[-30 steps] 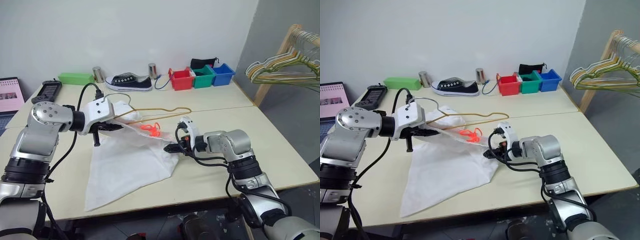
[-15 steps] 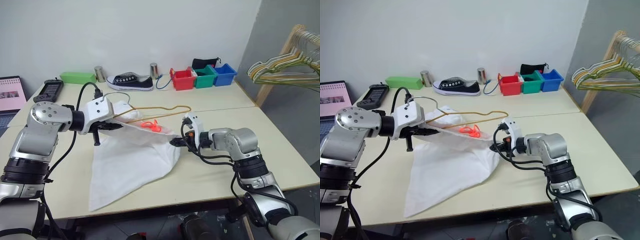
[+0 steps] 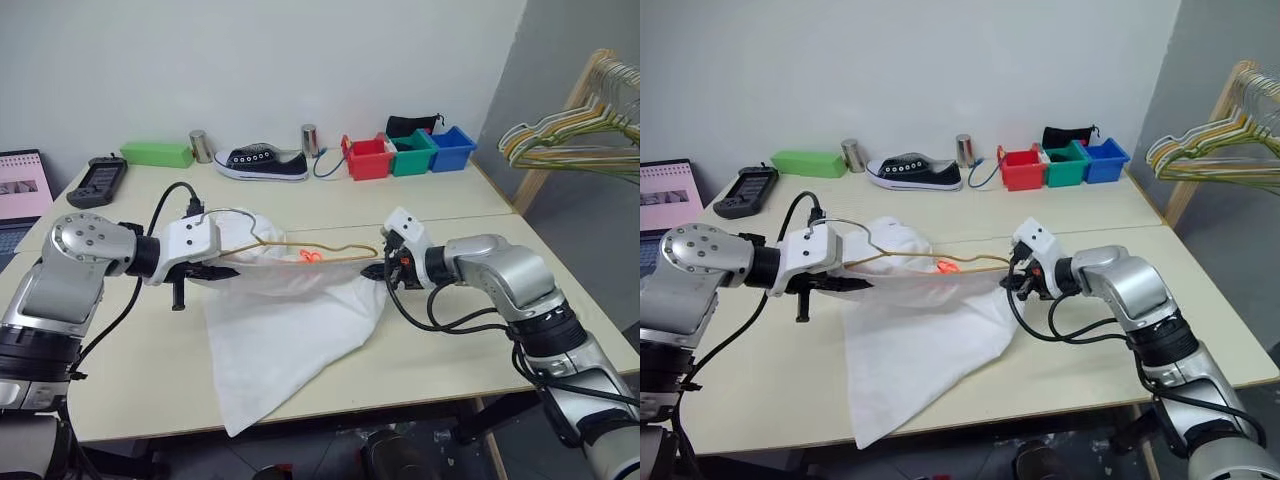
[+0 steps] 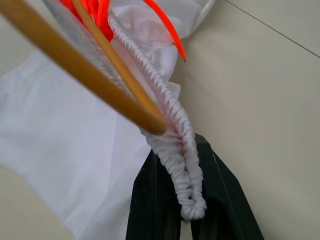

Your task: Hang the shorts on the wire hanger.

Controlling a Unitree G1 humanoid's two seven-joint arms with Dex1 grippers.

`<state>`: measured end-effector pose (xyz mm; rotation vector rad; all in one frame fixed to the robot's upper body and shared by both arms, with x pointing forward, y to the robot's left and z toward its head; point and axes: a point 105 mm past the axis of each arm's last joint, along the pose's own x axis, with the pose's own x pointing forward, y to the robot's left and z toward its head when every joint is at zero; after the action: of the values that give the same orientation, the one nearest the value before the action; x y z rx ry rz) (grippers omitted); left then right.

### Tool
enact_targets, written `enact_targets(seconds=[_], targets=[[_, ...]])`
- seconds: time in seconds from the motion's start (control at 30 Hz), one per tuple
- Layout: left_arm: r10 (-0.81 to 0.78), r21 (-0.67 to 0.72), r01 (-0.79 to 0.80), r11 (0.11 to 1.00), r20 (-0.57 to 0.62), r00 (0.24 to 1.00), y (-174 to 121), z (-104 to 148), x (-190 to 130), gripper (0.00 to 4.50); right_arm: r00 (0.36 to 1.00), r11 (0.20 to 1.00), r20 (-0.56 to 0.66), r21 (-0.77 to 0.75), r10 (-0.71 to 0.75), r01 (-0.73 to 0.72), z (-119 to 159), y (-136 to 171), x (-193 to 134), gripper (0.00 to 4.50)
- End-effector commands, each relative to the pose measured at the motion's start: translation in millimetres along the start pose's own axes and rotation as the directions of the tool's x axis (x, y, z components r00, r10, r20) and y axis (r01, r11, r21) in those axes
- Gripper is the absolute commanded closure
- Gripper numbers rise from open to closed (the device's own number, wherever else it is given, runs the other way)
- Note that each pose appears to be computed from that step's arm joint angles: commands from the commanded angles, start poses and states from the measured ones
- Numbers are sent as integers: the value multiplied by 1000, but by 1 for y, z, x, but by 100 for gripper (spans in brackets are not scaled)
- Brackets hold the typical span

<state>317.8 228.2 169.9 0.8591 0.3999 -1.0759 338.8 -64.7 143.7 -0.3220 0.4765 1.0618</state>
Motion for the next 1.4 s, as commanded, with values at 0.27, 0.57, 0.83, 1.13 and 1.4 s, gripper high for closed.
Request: enact_targets(seconds=[0.27, 0.57, 0.83, 1.13, 1.4], targets=[[1, 129, 34, 991, -261, 965, 3, -39, -15, 450, 998, 975, 17, -213, -62, 64, 35, -8, -37, 448], [90, 179, -86, 980, -11, 996, 20, 17, 37, 450, 986, 939, 167, -337, -12, 68, 100, 28, -28, 448], [113, 146, -132, 980, 134, 984, 25, 60, 54, 450, 991, 900, 113, -420, -74, 115, 78, 22, -8, 448], [111, 164, -130, 978, 120, 987, 24, 55, 58, 450, 995, 826, 53, -554, -87, 102, 71, 10, -20, 260], [90, 216, -112, 970, 109, 990, 23, 53, 61, 450, 999, 875, -46, -484, -24, -1, 54, 9, -31, 86]])
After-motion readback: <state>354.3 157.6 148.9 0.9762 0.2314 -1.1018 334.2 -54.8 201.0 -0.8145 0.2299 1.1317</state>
